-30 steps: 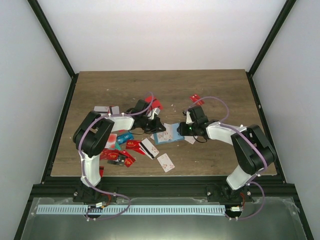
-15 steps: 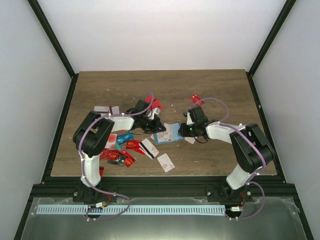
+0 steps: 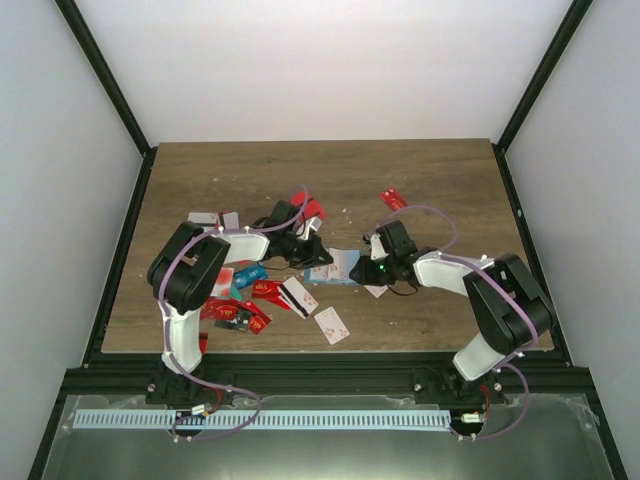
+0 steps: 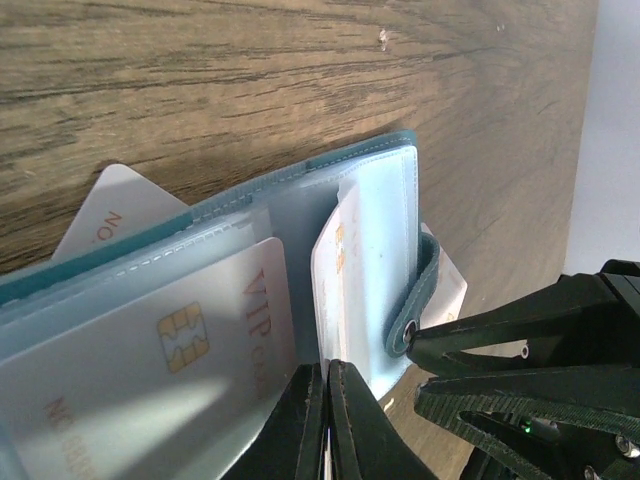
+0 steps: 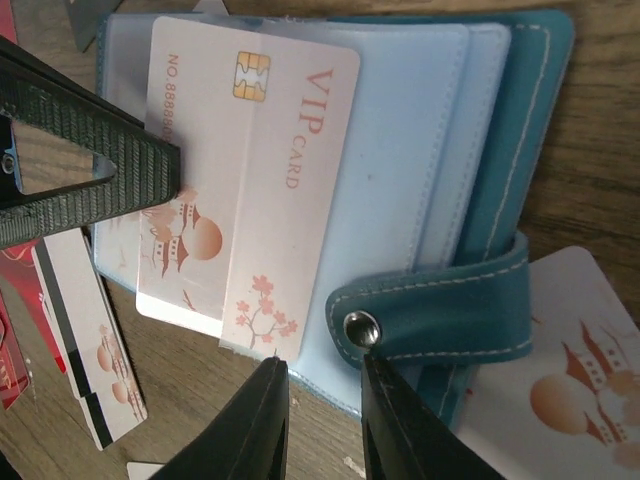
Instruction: Put the credit cards into the card holder
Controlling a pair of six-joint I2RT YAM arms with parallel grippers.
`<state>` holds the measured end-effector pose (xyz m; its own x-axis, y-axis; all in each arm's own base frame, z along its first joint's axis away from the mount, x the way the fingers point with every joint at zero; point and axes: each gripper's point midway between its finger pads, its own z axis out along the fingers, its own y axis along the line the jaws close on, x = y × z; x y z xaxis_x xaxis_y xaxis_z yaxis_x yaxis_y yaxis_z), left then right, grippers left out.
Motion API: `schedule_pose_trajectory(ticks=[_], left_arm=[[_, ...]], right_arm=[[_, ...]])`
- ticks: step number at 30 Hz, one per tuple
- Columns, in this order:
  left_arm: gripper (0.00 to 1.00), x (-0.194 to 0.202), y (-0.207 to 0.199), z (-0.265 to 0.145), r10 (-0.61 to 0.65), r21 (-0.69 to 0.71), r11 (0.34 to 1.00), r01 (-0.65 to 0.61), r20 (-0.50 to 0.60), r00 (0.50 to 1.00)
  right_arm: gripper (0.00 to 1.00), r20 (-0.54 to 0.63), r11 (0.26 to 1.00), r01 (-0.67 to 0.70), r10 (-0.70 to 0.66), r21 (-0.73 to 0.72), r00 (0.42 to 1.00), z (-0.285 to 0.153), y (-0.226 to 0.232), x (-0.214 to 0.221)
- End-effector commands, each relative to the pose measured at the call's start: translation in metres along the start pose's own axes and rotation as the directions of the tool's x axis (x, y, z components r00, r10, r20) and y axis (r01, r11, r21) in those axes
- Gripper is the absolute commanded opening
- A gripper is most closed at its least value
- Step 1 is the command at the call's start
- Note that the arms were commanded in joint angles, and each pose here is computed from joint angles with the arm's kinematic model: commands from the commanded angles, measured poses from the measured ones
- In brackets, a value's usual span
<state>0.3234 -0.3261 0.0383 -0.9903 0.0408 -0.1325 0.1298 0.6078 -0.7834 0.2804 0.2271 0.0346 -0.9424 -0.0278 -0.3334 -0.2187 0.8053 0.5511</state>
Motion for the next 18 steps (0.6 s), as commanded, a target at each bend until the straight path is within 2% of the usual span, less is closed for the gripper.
schedule_pose_trajectory(ticks=[1, 10, 12, 18], left_arm=[[0.04, 0.008, 0.007, 0.009, -0.006, -0.016, 1.0, 0.005, -0.027, 1.0], [0.04, 0.014, 0.012, 0.013, -0.006, -0.034, 0.999, 0.005, -0.036, 0.999], [0.04, 0.014, 0.011, 0.013, -0.005, -0.033, 0.999, 0.004, -0.037, 0.999], [0.04, 0.015, 0.012, 0.014, -0.004, -0.041, 0.999, 0.002, -0.038, 0.999]], right_arm=[[0.23, 0.012, 1.0, 0.005, -0.005, 0.012, 1.0, -0.007, 0.005, -0.006], [0.27, 0.164, 0.986, 0.044, -0.071, 0.163, 0.984, -0.034, -0.008, -0.054], [0.32, 0.152, 0.982, 0.039, -0.067, 0.182, 0.986, -0.028, -0.016, -0.056], [0.34, 0.091, 0.988, 0.031, -0.045, 0.153, 0.995, -0.003, -0.023, -0.048]])
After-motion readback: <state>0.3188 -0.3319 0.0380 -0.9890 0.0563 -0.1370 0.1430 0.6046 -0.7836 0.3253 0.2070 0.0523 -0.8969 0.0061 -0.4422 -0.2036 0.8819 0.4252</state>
